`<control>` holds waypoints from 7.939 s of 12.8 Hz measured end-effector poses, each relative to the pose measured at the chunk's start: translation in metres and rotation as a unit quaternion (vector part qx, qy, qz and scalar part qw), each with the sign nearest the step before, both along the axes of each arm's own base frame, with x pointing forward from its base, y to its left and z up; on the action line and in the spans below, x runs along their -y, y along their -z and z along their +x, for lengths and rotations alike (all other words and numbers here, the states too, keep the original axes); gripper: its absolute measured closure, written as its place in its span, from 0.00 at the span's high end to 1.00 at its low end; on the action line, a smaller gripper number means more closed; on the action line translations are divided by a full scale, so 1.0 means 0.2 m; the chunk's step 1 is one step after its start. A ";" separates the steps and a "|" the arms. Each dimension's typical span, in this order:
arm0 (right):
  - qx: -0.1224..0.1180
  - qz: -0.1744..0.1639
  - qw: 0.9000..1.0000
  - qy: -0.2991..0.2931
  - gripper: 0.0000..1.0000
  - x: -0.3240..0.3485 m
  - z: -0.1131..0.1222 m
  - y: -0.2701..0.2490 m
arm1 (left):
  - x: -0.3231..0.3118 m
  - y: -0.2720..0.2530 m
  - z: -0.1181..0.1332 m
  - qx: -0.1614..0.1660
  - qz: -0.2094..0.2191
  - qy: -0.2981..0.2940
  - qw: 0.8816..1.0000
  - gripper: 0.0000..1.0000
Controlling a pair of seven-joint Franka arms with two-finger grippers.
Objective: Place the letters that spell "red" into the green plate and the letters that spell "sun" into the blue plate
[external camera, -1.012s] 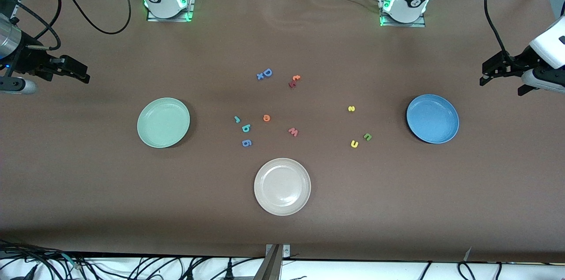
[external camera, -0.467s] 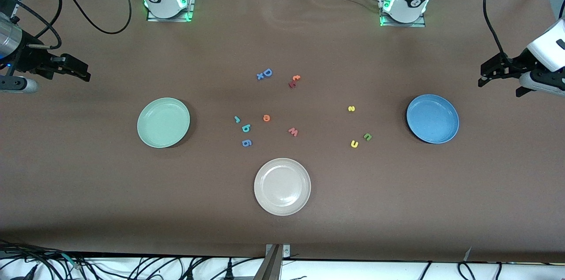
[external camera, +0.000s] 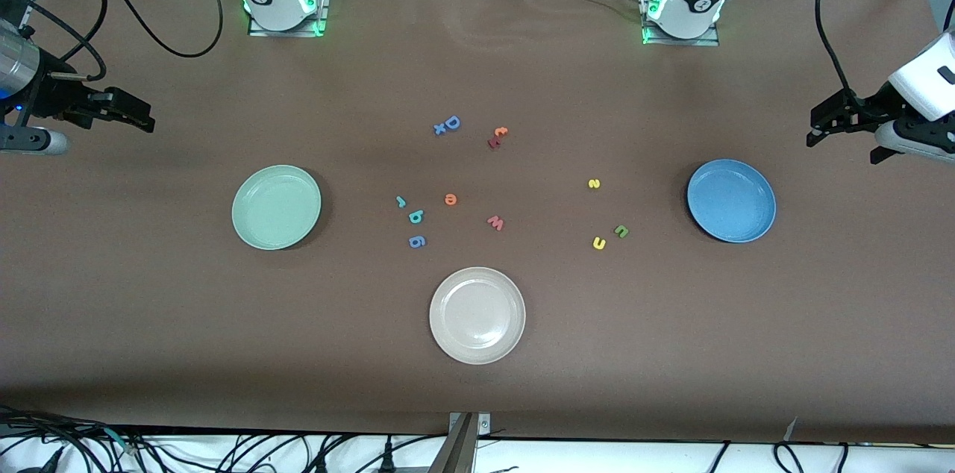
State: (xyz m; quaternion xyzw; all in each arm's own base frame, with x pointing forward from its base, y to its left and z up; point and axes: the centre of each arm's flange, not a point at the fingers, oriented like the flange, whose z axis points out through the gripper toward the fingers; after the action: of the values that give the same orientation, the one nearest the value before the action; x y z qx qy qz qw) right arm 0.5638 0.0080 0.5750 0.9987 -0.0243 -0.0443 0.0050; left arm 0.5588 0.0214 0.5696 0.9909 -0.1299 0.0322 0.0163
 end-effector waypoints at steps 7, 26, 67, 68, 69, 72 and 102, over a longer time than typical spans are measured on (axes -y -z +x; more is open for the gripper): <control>0.000 0.000 1.000 0.000 1.00 0.00 0.00 0.00 | 0.00 0.00 0.00 0.000 0.000 0.000 1.000 1.00; -0.001 0.000 1.000 0.000 1.00 0.01 0.00 0.00 | 0.00 0.00 0.00 0.000 0.000 0.000 1.000 1.00; 0.002 -0.015 1.000 0.009 1.00 -1.06 0.09 0.50 | 0.00 0.00 0.00 0.000 0.000 0.000 1.000 1.00; -0.004 -0.018 1.000 0.003 1.00 -1.18 0.08 0.61 | 0.00 0.00 0.00 0.000 0.000 0.000 1.000 1.00; -0.007 -0.020 1.000 -0.006 1.00 -1.29 0.07 0.72 | 0.00 0.00 0.00 0.000 0.000 0.000 1.000 1.00; -0.017 -0.025 0.999 -0.026 1.00 -1.55 0.04 1.03 | 0.00 0.00 0.00 0.000 0.000 0.000 1.000 1.00; 0.063 0.025 0.996 0.062 0.27 -2.27 -0.22 1.98 | 0.96 1.57 0.16 -0.052 -0.011 0.291 0.955 0.89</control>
State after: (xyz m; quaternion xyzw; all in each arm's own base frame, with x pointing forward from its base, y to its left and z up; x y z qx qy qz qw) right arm 0.5205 0.4627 0.1788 0.9959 -0.0857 0.0177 -0.0247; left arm 0.5903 -0.1714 0.2558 0.9102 -0.4113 -0.0242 0.0422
